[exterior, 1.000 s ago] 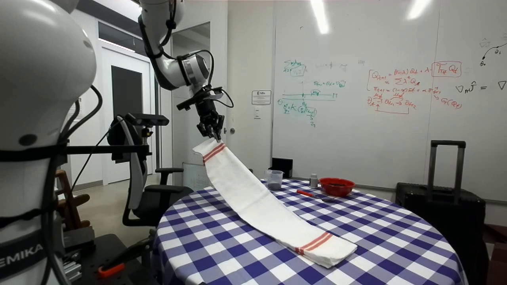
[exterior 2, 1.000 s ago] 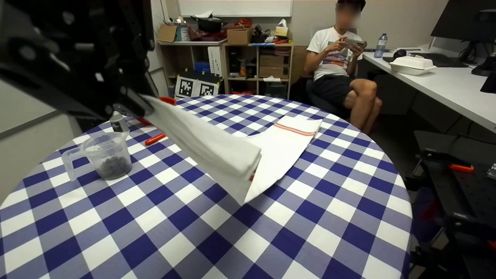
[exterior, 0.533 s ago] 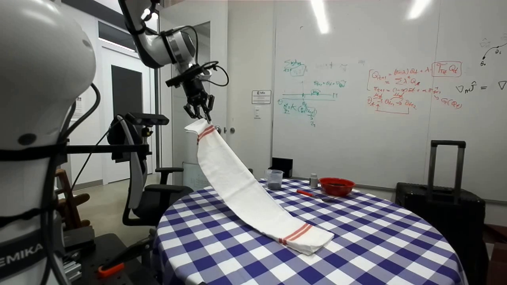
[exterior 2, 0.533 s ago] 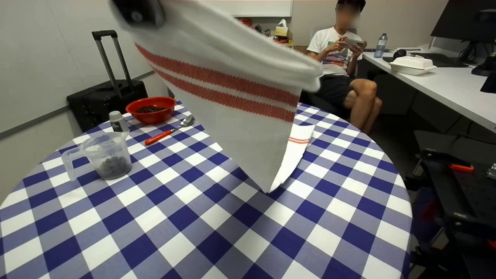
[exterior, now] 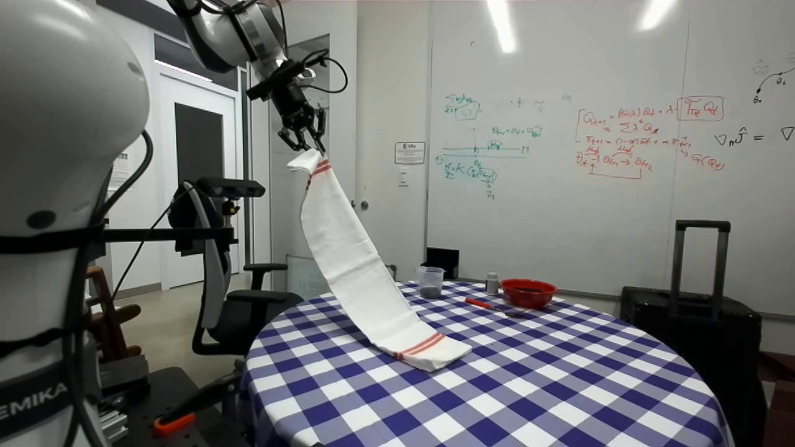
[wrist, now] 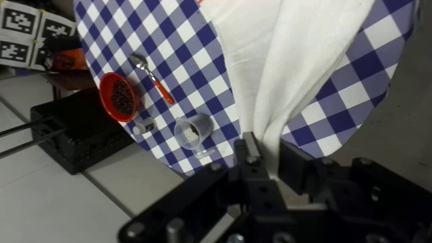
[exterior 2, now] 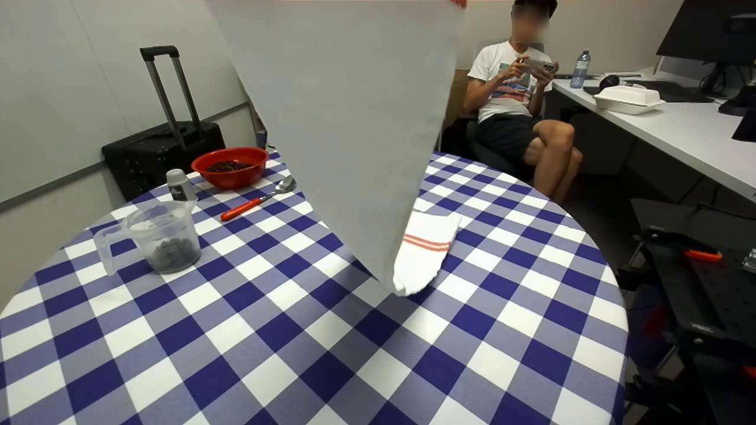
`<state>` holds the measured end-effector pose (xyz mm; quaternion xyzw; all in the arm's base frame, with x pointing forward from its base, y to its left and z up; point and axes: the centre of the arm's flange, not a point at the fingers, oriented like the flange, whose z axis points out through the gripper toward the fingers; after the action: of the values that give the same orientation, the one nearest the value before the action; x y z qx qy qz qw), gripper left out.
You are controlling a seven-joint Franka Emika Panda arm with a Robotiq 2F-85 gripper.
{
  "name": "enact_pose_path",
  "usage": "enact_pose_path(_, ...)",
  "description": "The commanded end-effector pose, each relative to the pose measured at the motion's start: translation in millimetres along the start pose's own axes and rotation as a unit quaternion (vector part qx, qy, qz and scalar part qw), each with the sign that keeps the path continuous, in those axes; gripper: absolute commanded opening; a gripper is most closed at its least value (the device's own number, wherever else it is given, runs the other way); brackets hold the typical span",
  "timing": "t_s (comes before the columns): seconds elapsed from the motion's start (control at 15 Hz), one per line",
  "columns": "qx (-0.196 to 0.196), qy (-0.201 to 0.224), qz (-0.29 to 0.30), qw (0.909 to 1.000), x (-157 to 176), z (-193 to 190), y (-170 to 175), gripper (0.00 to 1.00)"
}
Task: Fold the towel
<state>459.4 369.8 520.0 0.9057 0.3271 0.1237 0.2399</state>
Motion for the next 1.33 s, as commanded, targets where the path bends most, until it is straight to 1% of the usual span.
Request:
enact_pose_path(0.0, -0.083, -0.004, -0.009, 0.9965, -6.8, -3.2, 36.8, 0.04)
enact_pose_path(0.13, -0.147, -0.019, -0.010, 0.9889, -9.4, 9.7, 63.2, 0.04)
enact_pose_path(0.27, -0.202, -0.040, -0.012, 0.9785, -13.4, 25.8, 86.3, 0.04)
enact_pose_path(0.4, -0.243, -0.069, -0.013, 0.9674, -18.9, 42.4, 106.9, 0.04)
enact_pose_path(0.47, -0.256, -0.085, -0.012, 0.9628, -22.7, 51.2, 116.9, 0.04)
enact_pose_path(0.6, -0.272, -0.118, -0.009, 0.9549, -32.0, 67.9, 134.1, 0.04)
enact_pose_path(0.67, -0.274, -0.136, -0.006, 0.9520, -57.9, 59.1, 132.5, 0.04)
enact_pose_path(0.8, -0.277, -0.172, 0.000, 0.9454, -80.8, 69.5, 140.6, 0.04)
enact_pose_path(0.87, -0.279, -0.188, 0.004, 0.9416, -86.7, 76.7, 148.0, 0.04)
enact_pose_path(0.93, -0.285, -0.200, 0.011, 0.9375, -94.9, 82.9, 154.2, 0.04)
enact_pose_path(1.0, -0.287, -0.210, 0.016, 0.9347, -121.0, 74.0, 154.8, 0.04)
enact_pose_path(1.13, -0.295, -0.228, 0.029, 0.9275, -141.0, 78.6, 168.0, 0.04)
enact_pose_path(1.27, -0.298, -0.241, 0.039, 0.9230, -156.2, 77.5, 176.2, 0.04)
